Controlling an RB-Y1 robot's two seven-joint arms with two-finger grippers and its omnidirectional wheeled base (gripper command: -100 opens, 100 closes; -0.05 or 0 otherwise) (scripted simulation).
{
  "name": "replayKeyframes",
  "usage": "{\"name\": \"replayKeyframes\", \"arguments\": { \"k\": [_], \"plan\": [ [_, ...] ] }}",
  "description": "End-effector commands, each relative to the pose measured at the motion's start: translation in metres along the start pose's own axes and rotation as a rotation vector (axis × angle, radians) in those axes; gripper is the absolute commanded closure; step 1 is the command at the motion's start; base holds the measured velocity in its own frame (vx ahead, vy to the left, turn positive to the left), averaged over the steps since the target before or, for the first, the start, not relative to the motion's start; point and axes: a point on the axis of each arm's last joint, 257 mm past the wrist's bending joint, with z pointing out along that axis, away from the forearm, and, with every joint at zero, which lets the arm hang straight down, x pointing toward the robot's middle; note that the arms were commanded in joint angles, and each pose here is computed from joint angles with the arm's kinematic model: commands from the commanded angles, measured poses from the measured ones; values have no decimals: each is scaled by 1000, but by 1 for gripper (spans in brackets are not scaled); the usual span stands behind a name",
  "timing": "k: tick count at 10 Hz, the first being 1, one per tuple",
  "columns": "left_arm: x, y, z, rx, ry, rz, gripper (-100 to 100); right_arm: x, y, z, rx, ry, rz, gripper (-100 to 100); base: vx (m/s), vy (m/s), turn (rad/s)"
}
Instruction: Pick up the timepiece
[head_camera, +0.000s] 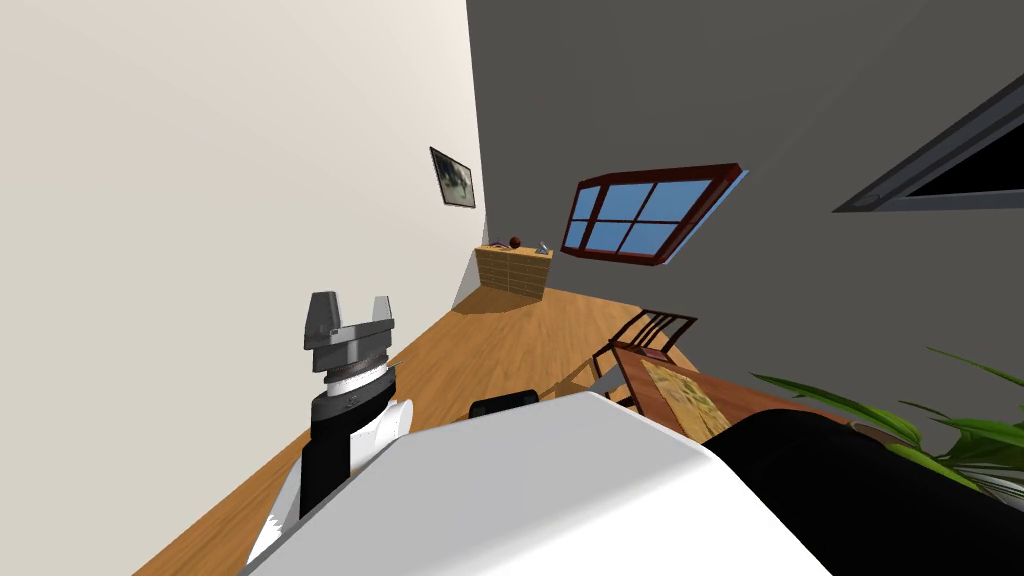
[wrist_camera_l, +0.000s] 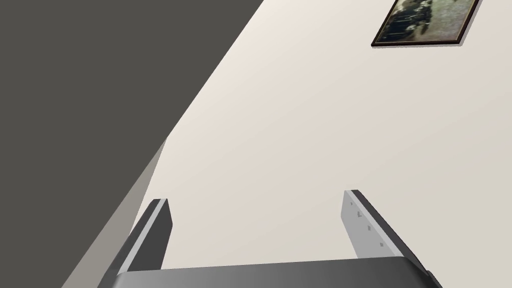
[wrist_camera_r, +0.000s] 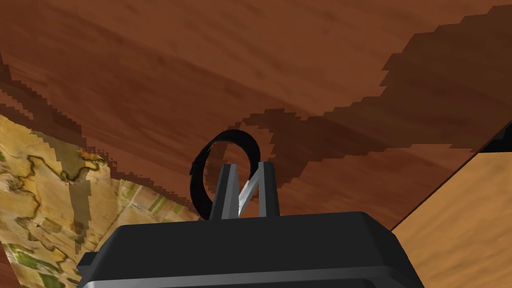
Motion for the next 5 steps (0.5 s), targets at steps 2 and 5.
{"name": "replayKeyframes", "arguments": {
  "k": [2,5],
  "plan": [
    [0,0,0,0,0,0,0,-8,-14,-11,-1,2,-13,100,2,51,-62],
    [0,0,0,0,0,0,0,-9,-16,-13,-2,2,-15,0,-4,31,-19]
  ]
}}
